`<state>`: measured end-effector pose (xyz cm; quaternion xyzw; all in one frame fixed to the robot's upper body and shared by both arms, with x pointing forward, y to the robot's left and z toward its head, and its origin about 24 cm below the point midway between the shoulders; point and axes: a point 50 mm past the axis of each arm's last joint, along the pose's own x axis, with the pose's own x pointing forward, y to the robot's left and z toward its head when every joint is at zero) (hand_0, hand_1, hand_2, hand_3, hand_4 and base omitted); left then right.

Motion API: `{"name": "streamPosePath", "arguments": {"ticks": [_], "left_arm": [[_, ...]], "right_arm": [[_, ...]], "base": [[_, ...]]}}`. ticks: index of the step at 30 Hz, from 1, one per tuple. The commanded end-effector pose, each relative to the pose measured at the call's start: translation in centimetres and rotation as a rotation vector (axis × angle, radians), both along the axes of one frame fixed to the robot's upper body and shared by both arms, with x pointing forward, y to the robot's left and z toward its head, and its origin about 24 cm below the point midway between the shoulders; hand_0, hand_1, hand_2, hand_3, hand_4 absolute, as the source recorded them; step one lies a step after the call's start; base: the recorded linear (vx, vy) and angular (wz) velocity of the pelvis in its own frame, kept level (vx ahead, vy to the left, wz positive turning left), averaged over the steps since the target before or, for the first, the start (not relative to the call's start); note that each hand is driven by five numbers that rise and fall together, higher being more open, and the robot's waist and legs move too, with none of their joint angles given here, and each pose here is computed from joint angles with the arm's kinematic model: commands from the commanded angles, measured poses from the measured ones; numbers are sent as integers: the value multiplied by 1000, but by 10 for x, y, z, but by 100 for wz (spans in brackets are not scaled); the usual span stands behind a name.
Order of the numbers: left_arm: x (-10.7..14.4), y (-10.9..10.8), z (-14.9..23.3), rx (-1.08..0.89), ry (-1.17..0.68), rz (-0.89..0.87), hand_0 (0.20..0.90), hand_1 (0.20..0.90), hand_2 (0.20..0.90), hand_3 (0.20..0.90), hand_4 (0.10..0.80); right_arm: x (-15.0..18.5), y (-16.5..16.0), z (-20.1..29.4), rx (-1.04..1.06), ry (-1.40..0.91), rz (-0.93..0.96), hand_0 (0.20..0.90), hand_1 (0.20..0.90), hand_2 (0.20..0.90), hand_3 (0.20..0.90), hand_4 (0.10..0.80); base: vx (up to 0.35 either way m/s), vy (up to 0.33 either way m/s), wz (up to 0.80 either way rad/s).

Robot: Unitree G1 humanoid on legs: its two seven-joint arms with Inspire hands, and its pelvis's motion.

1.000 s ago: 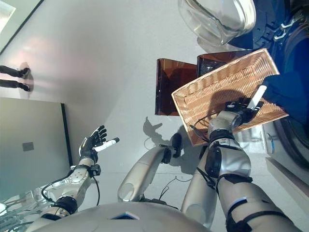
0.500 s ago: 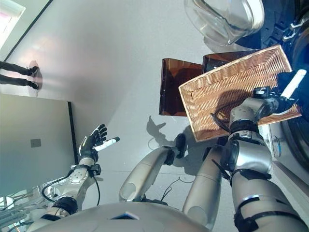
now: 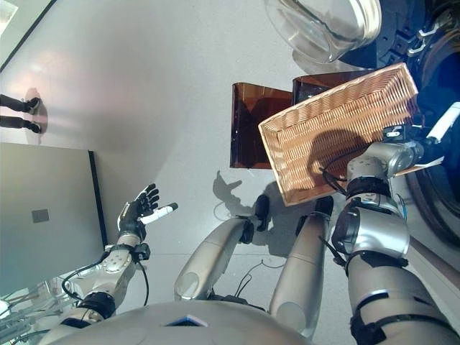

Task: Pick up the clothes and place them into the washing machine

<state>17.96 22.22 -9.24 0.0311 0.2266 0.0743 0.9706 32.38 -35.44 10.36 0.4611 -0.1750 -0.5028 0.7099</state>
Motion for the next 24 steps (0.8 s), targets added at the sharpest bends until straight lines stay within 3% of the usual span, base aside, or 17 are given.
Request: {"name": "streamPosePath", "arguments": {"ticks": [1,5,11,12,13,21,24], "left_arm": [[-4,59,19,138,-61,143,900,900,900,900,800],[-5,64,21,151,-66,152,900,900,900,900,800],[-6,74,27,183,-71,149,900,900,900,900,800],[-6,74,27,182,-71,150,900,900,900,900,800],[-5,74,27,186,-72,150,900,900,900,900,800],[-9,65,19,149,-47,137,900,900,900,900,800],[-9,62,16,131,-33,139,900,900,900,900,800]], "right_arm": [[-2,-18,61,-317,-105,-12,200,200,200,200,300],[-5,-26,91,-422,-135,-27,200,200,200,200,300],[-25,-48,179,-648,-189,-147,208,208,208,208,306],[-25,-48,180,-649,-189,-147,400,400,400,400,443],[-23,-49,188,-656,-164,-148,900,900,900,900,800],[-14,-50,161,-593,-99,-82,900,900,900,900,800],[-4,-46,123,-530,3,-1,900,900,900,900,800]], "base": [[0,0,0],[1,-1,-1],[-2,1,-1],[0,0,0],[0,0,0],[-1,3,-3],[-3,-12,-3]]}}
